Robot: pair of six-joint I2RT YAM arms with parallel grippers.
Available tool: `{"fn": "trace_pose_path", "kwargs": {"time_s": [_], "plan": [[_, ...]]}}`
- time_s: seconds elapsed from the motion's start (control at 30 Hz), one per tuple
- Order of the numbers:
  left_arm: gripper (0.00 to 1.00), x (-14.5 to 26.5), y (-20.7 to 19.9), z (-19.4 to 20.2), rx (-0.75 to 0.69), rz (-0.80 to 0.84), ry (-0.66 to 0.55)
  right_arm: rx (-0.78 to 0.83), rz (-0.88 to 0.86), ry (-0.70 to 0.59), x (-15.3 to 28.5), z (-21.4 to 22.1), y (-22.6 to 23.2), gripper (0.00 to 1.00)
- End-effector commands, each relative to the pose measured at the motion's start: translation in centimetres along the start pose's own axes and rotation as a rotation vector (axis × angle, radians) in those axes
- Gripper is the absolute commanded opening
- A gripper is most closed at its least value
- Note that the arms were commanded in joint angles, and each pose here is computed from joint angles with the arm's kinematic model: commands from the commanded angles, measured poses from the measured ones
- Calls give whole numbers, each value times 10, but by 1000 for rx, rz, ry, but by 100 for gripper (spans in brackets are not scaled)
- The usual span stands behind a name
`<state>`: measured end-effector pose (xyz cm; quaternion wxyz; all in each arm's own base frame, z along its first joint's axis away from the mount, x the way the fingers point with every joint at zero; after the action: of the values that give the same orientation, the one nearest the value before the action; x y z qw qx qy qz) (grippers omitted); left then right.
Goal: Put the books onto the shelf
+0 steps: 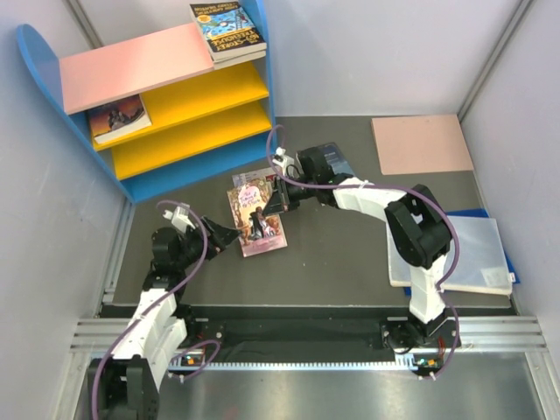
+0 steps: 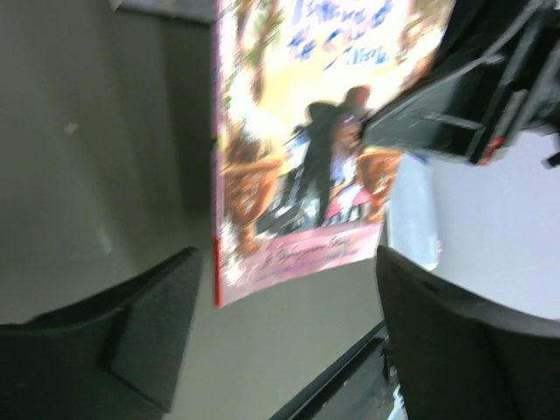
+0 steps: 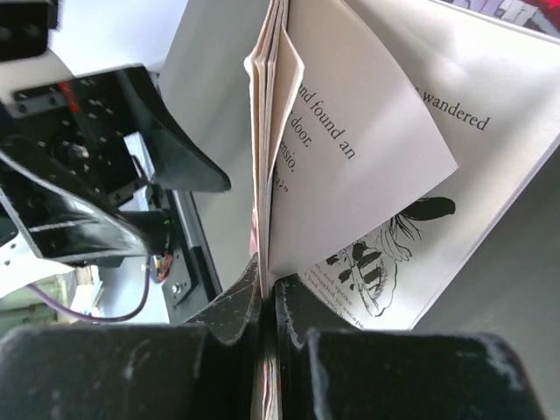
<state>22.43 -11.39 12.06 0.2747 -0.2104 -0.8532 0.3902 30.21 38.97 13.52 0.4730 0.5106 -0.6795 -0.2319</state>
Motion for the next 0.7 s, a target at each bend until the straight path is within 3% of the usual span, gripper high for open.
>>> {"fn": "trace_pose_path", "kwargs": {"time_s": [0.0,0.07,0.4,0.67], "plan": [[73,-3,-24,-20,-113,139,-87,90,-103,-62,13,-25,41,0],[65,-9,-23,-11,-101,136,-41,88,-114,-65,13,-27,43,0],[63,-23,-8,-5,-111,25,-8,117,-134,-101,22,-44,59,0],[56,-36,-13,5,-132,42,33,126,-146,-118,27,-52,65,0]]}}
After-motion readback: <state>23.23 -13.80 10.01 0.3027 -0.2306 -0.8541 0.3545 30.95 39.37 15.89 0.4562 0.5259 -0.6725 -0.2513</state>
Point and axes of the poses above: each gripper's point midway between its finger pads, its own x axis back along the fingers, its own y axis along the line the jaws close on, z = x × y, the point moved 2 cm from there along x, back along the fingers, and after that the axes turned 6 degrees about -x, right-handed, at the moved point
